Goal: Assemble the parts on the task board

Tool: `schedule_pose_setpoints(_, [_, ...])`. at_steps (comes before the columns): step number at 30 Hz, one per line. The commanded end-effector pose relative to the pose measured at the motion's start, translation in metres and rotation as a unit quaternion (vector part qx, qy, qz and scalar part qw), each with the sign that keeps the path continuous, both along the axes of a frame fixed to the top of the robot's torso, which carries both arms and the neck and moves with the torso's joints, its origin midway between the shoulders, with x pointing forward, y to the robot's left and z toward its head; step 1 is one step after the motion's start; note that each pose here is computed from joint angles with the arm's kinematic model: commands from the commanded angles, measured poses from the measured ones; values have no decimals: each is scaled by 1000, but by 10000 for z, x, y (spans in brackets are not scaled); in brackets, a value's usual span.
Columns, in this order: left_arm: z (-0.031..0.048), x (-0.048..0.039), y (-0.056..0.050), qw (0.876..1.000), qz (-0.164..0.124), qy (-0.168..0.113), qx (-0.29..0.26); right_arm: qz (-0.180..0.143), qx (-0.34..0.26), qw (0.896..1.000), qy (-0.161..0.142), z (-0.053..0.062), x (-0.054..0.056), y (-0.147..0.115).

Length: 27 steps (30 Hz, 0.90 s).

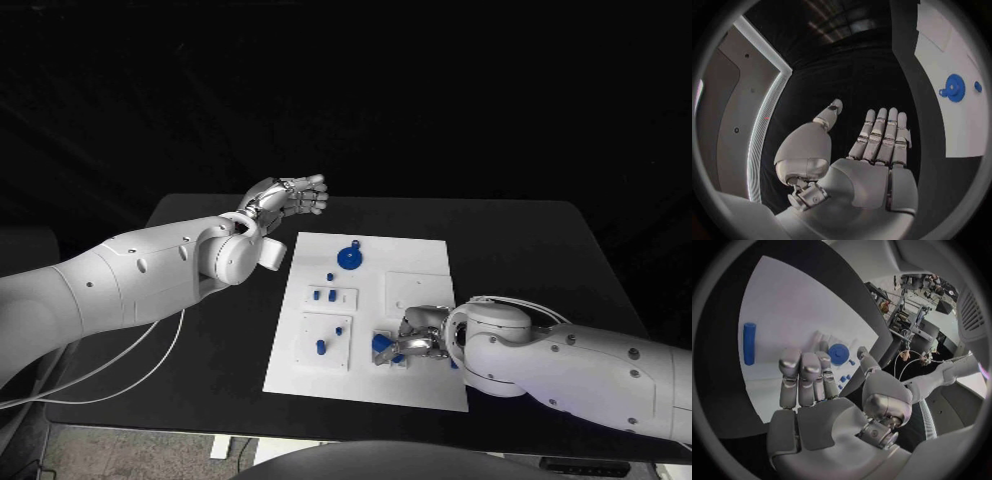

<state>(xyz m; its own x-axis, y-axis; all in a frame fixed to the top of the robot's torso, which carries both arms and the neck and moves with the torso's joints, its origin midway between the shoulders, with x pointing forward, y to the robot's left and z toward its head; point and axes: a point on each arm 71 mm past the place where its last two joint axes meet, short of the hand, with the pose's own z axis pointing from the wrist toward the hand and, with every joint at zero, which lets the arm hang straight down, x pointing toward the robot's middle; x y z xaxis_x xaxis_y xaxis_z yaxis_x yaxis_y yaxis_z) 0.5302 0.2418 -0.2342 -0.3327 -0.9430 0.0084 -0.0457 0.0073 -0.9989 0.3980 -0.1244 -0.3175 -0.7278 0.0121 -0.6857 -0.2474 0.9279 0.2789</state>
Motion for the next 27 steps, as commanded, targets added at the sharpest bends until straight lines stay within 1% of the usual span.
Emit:
schedule_pose_setpoints(1, [10, -2, -16, 1000, -6, -2, -6, -3, 15, 1000, 22, -8, -38, 13])
schedule_pose_setpoints(5, [10, -2, -15, 1000, -5, -2, -6, -4, 18, 999, 28, 0, -59, 3])
schedule_pose_setpoints(15, [8, -2, -9, 1000, -5, -1, -5, 4, 26, 999, 28, 24, -99, 29])
schedule_pose_setpoints(22, [7, -2, -10, 1000, -4, 0, -5, 12, 32, 999, 32, 28, -110, 43])
schedule_pose_setpoints(27, [4, -2, -8, 1000, -4, 1, -4, 10, 36, 999, 30, 26, -97, 41])
